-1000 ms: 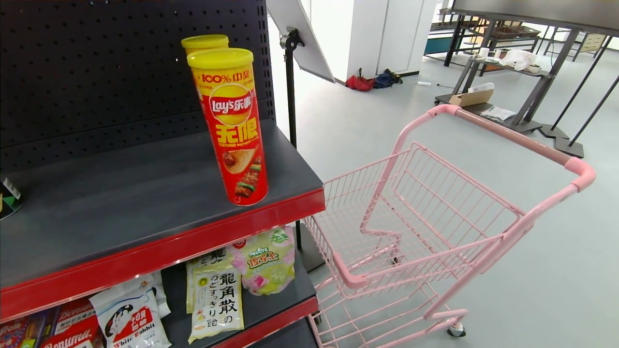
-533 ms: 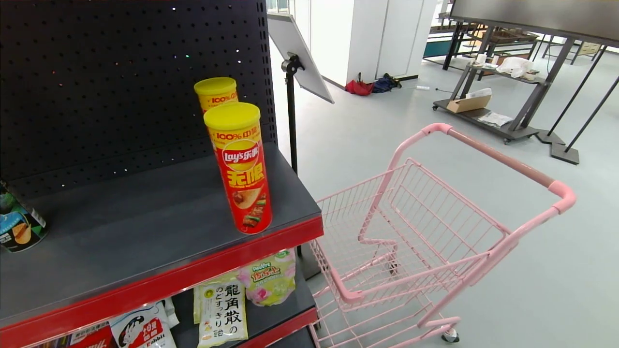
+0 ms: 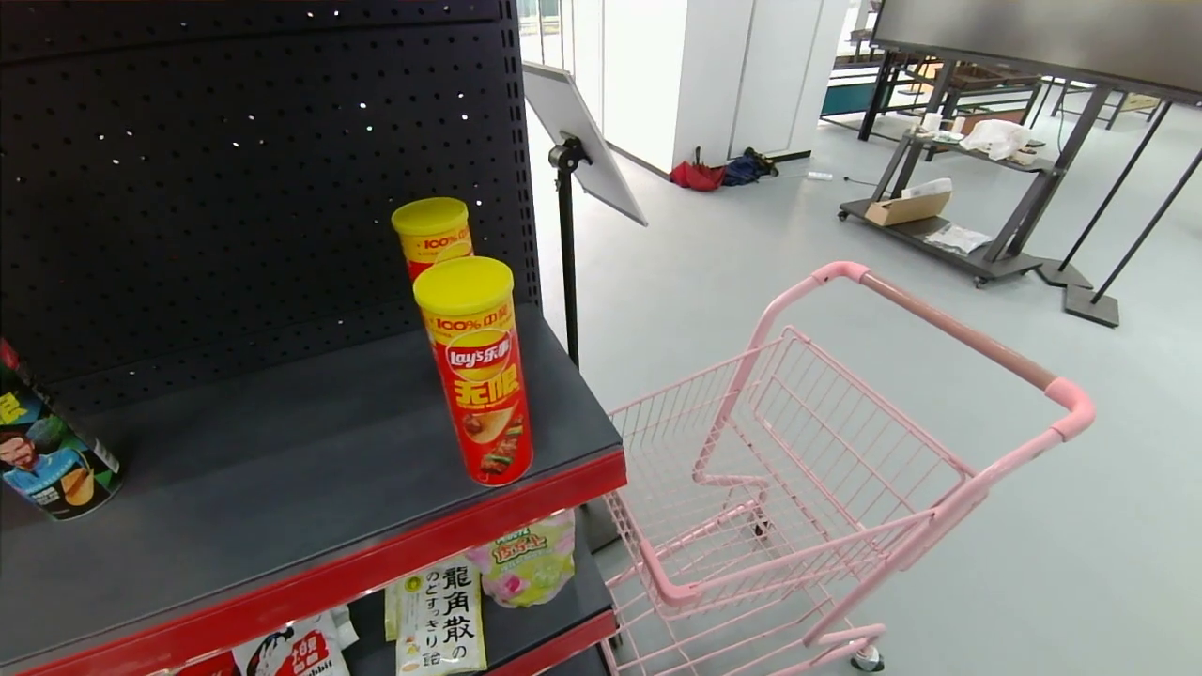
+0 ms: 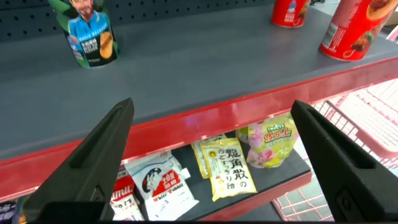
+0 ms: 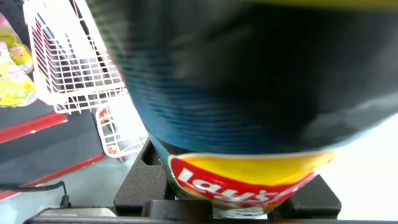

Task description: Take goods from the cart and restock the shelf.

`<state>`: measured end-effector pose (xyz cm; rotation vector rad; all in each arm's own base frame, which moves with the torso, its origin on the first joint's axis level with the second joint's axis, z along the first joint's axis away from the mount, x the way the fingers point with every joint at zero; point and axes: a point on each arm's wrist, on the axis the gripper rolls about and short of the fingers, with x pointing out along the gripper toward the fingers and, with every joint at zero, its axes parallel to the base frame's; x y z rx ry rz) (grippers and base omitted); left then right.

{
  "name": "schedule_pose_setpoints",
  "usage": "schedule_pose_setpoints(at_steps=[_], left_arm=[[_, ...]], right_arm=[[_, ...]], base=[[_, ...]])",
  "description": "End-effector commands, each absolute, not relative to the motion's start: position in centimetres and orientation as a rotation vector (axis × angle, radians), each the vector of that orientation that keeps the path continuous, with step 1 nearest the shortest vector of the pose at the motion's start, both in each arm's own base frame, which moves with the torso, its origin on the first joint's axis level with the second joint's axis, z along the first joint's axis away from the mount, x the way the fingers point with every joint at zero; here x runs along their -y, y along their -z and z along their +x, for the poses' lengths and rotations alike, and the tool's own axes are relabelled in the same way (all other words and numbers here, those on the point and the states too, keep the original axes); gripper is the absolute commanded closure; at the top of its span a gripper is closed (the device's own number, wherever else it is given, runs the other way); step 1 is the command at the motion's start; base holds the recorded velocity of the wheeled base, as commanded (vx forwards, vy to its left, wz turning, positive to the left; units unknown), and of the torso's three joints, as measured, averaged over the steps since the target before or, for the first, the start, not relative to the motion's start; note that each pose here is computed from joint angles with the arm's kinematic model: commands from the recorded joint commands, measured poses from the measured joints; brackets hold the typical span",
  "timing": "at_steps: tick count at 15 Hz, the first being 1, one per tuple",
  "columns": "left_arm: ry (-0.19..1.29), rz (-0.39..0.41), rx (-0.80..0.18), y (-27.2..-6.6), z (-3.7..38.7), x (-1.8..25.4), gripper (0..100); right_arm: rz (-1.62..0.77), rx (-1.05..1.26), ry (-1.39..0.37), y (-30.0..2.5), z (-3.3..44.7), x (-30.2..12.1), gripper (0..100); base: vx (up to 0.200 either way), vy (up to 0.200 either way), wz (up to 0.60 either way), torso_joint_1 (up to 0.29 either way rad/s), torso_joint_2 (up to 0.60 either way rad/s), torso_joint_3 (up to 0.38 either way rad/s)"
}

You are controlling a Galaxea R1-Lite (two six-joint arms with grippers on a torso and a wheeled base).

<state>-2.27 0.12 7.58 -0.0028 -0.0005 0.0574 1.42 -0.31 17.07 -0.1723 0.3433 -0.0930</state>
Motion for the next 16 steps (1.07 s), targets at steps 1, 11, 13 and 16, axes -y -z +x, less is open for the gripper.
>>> schedule_pose_setpoints(at_steps=[1,11,13,16], left_arm=[[-0.058,-0.003,0.000,-7.57,-2.27,-0.12,0],[-0.058,-0.003,0.000,-7.57,-2.27,-0.12,0],[-0.058,-0.003,0.000,-7.57,-2.27,-0.12,0],[-0.058,-0.003,0.000,-7.57,-2.27,-0.12,0]], right_arm=[[-0.180,-0.366,0.093,-17.03,1.80,0.30,100],[-0.194,-0.370,0.089,-16.76,1.72,0.30,100],[-0.194,-0.368,0.091,-16.68,1.65,0.30,100],[-0.177,-0.320,0.089,-16.84,1.25,0.31,100]], base=[[0.000,0.000,0.00,0.061,-0.19,-0.090],[0.000,0.000,0.36,0.008,0.00,-0.004],[0.000,0.000,0.30,0.001,0.00,0.001],[0.000,0.000,0.00,0.000,0.00,0.000]])
